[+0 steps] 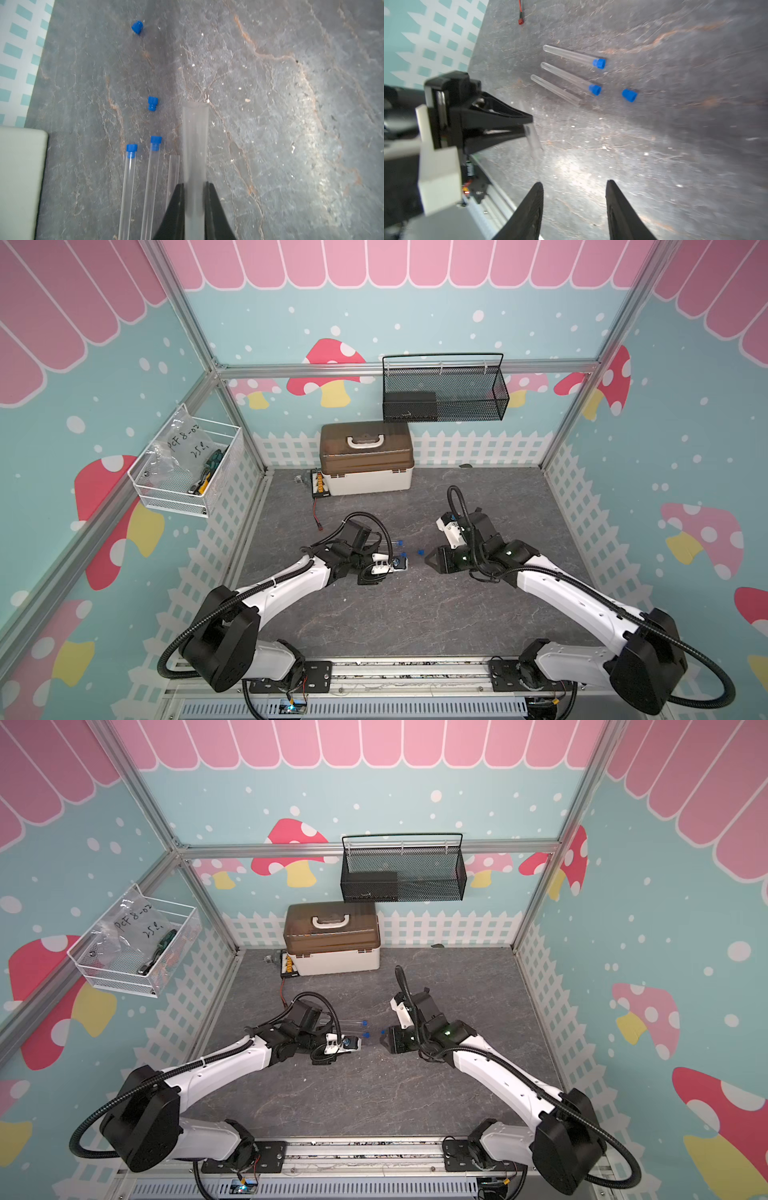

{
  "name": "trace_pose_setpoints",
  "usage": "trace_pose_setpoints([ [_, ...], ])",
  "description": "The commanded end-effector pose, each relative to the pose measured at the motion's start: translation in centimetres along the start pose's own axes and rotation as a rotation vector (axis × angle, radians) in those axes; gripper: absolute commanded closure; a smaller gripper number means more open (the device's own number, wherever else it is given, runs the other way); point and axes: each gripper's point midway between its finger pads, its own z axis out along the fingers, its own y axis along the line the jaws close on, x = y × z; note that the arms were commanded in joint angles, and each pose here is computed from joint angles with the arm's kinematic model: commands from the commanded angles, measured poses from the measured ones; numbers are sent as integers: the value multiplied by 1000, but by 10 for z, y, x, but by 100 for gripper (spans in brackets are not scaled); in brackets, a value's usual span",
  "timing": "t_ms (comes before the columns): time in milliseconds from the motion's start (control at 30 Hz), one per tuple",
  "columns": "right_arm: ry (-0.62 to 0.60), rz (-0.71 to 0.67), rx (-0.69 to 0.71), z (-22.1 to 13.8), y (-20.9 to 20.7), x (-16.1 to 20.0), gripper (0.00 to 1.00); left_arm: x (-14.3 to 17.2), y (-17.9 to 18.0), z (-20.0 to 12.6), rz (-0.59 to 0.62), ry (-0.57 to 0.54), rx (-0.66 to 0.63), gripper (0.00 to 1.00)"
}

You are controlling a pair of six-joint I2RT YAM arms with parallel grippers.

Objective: Insert stoppers into test tubes
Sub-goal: Pick up the test tube at the center of the board.

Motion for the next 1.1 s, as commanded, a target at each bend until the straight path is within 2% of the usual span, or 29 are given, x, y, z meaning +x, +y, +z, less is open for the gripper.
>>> trace_pose_setpoints([
  [0, 42, 119, -115, 3, 30, -2, 48, -29, 4, -3, -18, -131, -3, 94],
  [233, 82, 146, -125, 23, 37, 0, 49, -38, 1, -1, -35, -160, 11, 94],
  [567, 105, 169, -118, 37, 37, 1, 62, -38, 1, 1, -42, -157, 18, 94],
  [1067, 110, 179, -167, 36, 45, 2, 77, -39, 2, 0, -43, -161, 14, 94],
])
